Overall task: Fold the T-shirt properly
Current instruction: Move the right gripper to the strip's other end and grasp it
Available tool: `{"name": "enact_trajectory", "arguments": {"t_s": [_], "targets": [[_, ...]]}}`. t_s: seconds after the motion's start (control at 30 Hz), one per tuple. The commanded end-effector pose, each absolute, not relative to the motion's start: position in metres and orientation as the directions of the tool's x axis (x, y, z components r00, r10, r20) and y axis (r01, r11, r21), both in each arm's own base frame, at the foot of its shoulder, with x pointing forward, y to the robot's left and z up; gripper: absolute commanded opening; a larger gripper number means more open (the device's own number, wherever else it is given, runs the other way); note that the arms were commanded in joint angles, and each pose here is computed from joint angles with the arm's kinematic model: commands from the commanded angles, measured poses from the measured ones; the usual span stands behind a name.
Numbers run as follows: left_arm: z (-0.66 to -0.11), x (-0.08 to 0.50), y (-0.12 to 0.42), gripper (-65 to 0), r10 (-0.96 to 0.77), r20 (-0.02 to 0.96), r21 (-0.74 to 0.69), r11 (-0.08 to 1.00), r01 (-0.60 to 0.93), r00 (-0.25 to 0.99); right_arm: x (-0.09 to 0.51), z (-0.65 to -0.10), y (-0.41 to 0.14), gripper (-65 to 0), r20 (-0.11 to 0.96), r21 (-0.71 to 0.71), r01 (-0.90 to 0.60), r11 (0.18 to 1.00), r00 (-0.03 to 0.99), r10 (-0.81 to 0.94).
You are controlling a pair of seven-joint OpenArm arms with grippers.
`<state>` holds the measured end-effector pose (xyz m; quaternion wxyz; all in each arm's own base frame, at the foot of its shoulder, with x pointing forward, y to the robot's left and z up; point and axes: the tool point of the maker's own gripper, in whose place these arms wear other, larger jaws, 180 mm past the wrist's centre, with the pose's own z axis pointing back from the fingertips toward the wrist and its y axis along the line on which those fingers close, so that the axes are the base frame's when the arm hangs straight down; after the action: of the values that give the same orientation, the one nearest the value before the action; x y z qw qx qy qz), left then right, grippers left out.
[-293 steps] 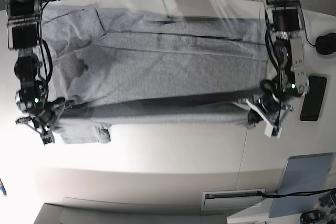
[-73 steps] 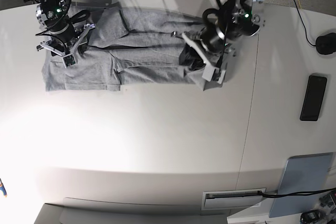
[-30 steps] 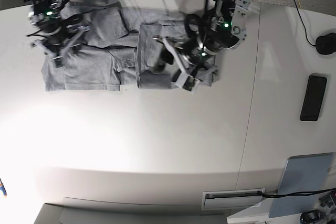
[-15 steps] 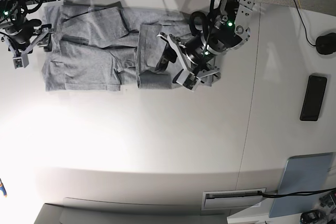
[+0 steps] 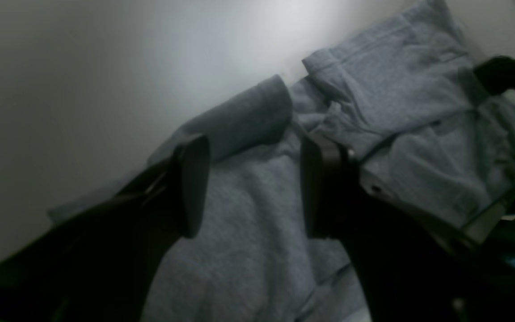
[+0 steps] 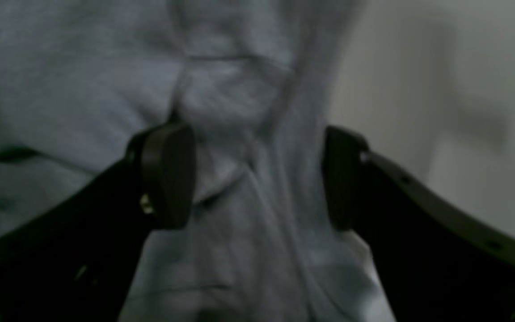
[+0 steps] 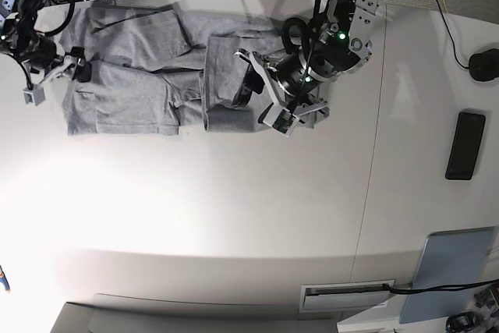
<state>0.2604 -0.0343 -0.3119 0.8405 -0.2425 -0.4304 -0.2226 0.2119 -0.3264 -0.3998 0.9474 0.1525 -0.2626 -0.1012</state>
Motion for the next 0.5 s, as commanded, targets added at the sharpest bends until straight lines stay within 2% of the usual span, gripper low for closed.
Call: {"name": "enact_trajectory", "arguments": {"t_s": [0.0,0.23,0.47], "targets": [[-0.299,0.266,-0.037,-31.5,-0.139,0.857,-0.215,0.778,0.59,0.496,0.211,-0.399,-0.333,-22.4,0.449,0.343,0.121,0.932,0.85,-0.276],[-0.299,0.266,-0.037,-31.5,-0.139,0.857,-0.215,0.778,0.59,0.496,0.208,-0.404,-0.313,-22.4,0.417,0.467,0.104,0.878,0.85,-0.322],[-0.299,0.266,-0.036,-31.5,-0.144,0.857,-0.209,0.78,0.589,0.495,0.207,-0.412,-0.293,-22.5,0.413,0.516,0.099,0.851,0.842,-0.348]]}}
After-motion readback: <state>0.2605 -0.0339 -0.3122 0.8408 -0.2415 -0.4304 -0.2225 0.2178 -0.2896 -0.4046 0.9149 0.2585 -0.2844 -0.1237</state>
